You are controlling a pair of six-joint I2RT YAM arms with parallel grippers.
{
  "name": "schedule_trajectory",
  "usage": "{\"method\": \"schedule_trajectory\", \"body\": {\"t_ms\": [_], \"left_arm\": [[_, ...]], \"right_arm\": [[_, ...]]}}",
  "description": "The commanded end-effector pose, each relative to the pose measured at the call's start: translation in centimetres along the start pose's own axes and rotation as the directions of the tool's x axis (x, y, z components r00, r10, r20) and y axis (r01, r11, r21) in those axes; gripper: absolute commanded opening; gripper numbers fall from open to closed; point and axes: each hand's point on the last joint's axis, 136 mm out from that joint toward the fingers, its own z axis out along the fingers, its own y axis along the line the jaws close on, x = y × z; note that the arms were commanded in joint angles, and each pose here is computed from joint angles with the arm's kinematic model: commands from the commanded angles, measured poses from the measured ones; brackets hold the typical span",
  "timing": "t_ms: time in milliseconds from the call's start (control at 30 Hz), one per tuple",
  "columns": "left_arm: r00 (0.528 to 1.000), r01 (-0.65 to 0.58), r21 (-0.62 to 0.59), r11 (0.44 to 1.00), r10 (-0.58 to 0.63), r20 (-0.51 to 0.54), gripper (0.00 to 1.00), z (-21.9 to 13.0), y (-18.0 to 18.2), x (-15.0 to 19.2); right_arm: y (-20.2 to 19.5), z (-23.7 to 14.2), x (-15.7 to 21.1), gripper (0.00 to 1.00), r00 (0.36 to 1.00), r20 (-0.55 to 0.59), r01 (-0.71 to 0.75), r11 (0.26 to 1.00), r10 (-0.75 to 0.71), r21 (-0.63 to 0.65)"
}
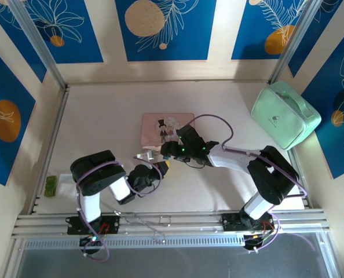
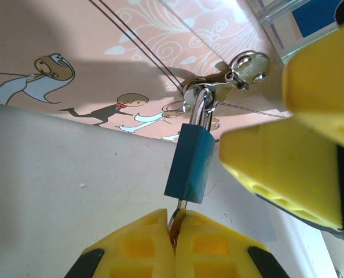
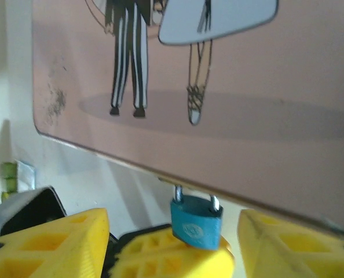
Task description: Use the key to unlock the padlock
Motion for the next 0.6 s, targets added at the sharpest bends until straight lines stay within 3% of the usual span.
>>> {"method": "schedule_trajectory", "body": {"t_ms": [0, 233, 567], "left_arm": [[1.000, 0.028, 0.039, 0.999, -0.029, 0.005, 0.00, -0.3, -0.9, -0.5], [1.000, 0.031, 0.061, 0.998, -0.031, -0.001, 0.00, -0.1, -2.0, -0.9], [1.000, 0.022, 0.056, 0.998, -0.021, -0.011, 0.00, 0.1, -2.5, -1.0]], "right_arm": [[0.3, 1.0, -0.6, 0.57, 0.999, 0.033, -0.026, 0.998, 0.028, -0.056], [-1.6, 1.3, 0.3, 0.60, 0.999, 0.028, -0.045, 0.999, 0.044, 0.018], [-1.9, 2.0, 0.9, 0.48, 0.999, -0.002, -0.034, 0.998, 0.034, 0.045]]}}
